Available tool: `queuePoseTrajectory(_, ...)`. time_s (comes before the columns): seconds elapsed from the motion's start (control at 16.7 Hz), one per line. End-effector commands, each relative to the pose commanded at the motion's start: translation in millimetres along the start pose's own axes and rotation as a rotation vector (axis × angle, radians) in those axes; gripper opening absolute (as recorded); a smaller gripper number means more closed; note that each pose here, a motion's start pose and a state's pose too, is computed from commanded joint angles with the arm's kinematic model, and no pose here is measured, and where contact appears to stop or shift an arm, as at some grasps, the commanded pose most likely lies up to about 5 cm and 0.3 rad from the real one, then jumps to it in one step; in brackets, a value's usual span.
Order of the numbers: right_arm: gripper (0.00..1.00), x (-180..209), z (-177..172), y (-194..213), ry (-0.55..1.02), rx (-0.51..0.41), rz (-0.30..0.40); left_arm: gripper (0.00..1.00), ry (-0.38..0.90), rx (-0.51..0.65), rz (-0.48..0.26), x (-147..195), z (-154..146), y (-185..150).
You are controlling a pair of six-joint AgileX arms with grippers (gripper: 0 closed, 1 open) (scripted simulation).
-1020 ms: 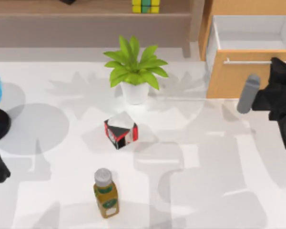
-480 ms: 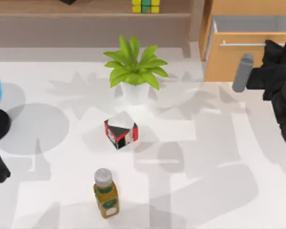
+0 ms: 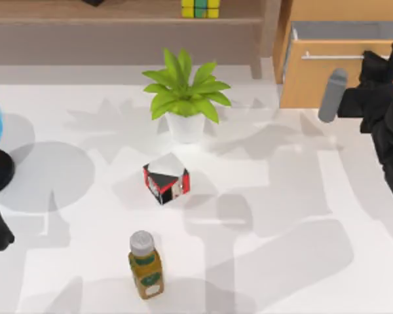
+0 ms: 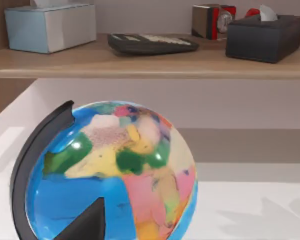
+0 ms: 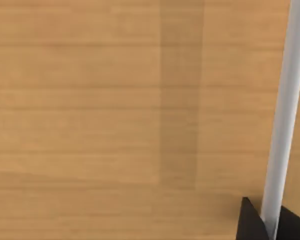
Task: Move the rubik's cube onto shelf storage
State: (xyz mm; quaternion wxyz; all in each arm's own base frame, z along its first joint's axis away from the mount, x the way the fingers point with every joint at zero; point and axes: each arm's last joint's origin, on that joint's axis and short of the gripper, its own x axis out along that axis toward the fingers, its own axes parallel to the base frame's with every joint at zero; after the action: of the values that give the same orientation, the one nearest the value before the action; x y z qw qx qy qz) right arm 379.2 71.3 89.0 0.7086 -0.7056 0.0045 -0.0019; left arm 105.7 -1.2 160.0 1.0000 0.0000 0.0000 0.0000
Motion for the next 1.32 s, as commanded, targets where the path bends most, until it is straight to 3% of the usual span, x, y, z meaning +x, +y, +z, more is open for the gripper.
queuePoseTrajectory(0.78, 0.00, 56, 0, 0, -0.001, -0.001, 0.001, 1.00, 0.000, 0.000, 0.000, 0, 0, 0)
queuePoseTrajectory(1.08, 0.00, 60, 0, 0, -0.002, 0.001, 0.006, 1.00, 0.000, 0.000, 0.000, 0, 0, 0)
queuePoseTrajectory(1.32, 0.30, 60, 0, 0, -0.002, 0.001, 0.006, 1.00, 0.000, 0.000, 0.000, 0, 0, 0)
